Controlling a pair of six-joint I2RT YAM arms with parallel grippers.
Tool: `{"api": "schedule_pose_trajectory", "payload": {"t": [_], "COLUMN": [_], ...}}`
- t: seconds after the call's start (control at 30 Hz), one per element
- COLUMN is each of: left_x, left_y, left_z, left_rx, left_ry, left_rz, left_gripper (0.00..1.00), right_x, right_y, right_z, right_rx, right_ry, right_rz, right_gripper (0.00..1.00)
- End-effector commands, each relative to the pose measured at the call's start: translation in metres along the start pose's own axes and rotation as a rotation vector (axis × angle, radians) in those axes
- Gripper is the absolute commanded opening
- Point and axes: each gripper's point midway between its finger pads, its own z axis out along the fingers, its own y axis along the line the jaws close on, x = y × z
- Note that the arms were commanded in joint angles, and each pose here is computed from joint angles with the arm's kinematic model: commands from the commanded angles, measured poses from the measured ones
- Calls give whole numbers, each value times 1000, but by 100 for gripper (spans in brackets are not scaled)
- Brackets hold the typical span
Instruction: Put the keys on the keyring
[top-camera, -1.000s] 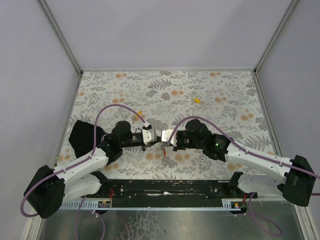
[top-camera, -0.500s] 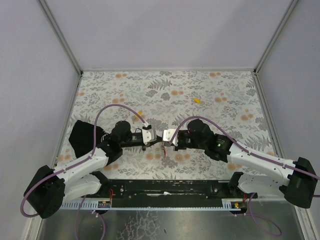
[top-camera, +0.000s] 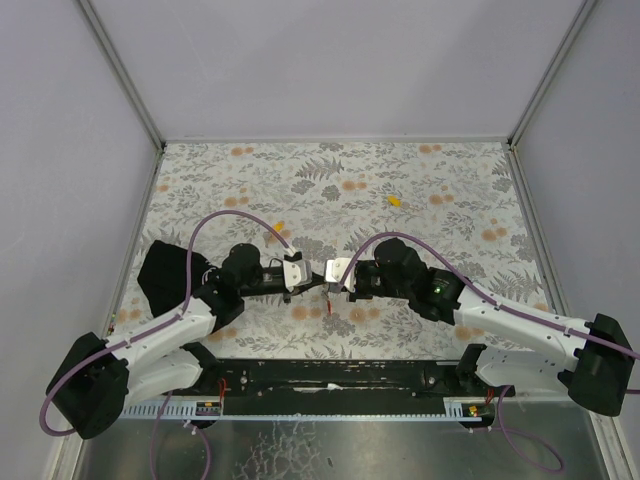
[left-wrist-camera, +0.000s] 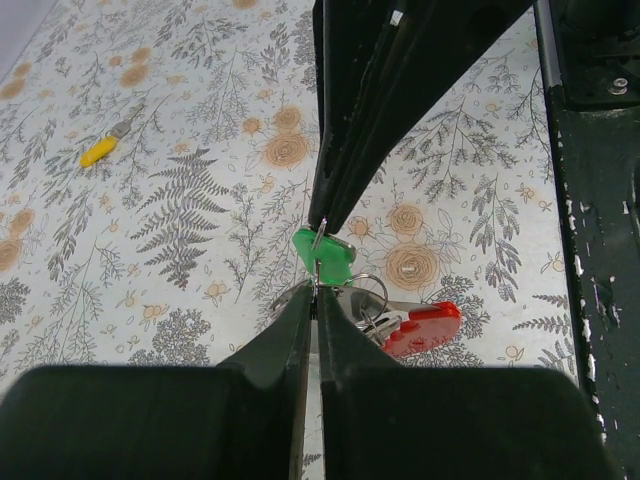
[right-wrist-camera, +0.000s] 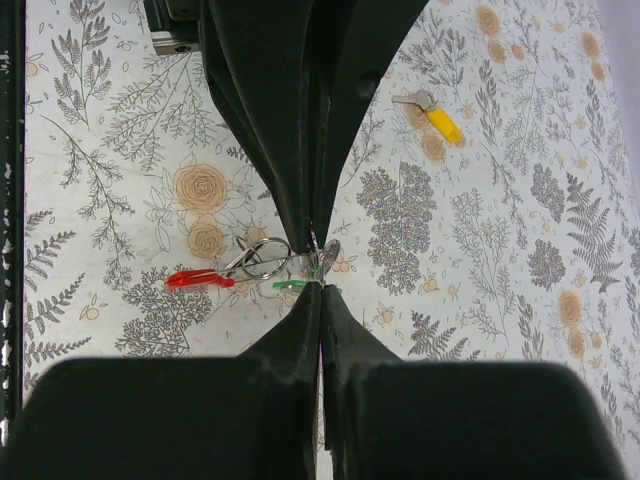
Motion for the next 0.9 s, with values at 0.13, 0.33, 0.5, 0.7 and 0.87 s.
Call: {"api": "schedule_pose_trajectory", "payload": {"t": [0.13,0.33,0.5,0.7,0.87], "left_x": [-20,-20,-20,-21,-20], "left_y": [9,9,9,9,8], "left_z": [-2,-2,-1,-2,-1], "left_rx": [-30,-29,-30,-30,-28], "left_ry": [-76,-77,-77,-79,-79], "left_rz": [80,81,82,81,80], "left_gripper": [0,0,0,0,0], "right_x": [-15,-17,-17,-18,-18], "right_y": [-5,-4,-2,-1,-1], "right_z": [2,3,3,4,4], "right_rx": [9,0,-9,-15,-18], "right_ry": [-43,-49,-51,-53,-53], "right_rz": [3,4,4,5,6], "right_gripper": [0,0,0,0,0]}}
